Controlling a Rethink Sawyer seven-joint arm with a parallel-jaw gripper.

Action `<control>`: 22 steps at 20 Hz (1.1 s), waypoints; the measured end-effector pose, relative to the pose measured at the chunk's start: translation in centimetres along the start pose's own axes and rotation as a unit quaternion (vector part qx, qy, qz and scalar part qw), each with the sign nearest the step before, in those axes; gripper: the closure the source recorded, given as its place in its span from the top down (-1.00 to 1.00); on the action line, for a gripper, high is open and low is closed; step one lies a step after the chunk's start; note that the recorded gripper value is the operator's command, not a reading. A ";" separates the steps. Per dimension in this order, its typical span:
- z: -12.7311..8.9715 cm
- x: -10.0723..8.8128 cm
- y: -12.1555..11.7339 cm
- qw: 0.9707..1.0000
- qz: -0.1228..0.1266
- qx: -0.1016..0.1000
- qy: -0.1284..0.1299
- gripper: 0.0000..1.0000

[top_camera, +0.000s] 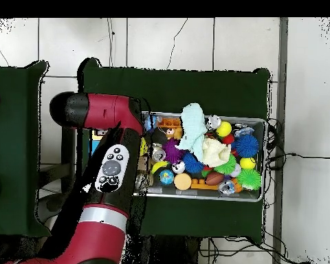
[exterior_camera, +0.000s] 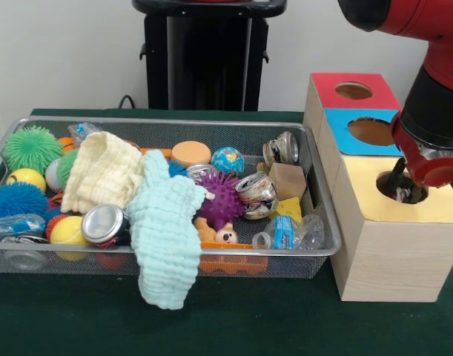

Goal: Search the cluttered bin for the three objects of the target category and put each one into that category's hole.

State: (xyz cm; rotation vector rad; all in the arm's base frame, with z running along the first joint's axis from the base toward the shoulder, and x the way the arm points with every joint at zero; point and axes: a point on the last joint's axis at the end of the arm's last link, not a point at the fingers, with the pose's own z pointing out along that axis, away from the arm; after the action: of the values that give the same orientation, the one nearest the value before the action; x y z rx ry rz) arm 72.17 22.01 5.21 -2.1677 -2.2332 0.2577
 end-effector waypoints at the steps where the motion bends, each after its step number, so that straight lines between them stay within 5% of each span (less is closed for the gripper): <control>1: 0.0 0.0 0.0 1.000 0.000 0.000 0.000 1.00; 22: -0.9 -0.1 0.1 1.000 -0.002 0.006 0.000 1.00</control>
State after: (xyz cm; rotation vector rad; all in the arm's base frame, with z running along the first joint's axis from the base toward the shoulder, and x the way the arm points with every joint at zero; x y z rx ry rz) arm 72.36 22.03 6.08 -2.1567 -2.2311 0.2694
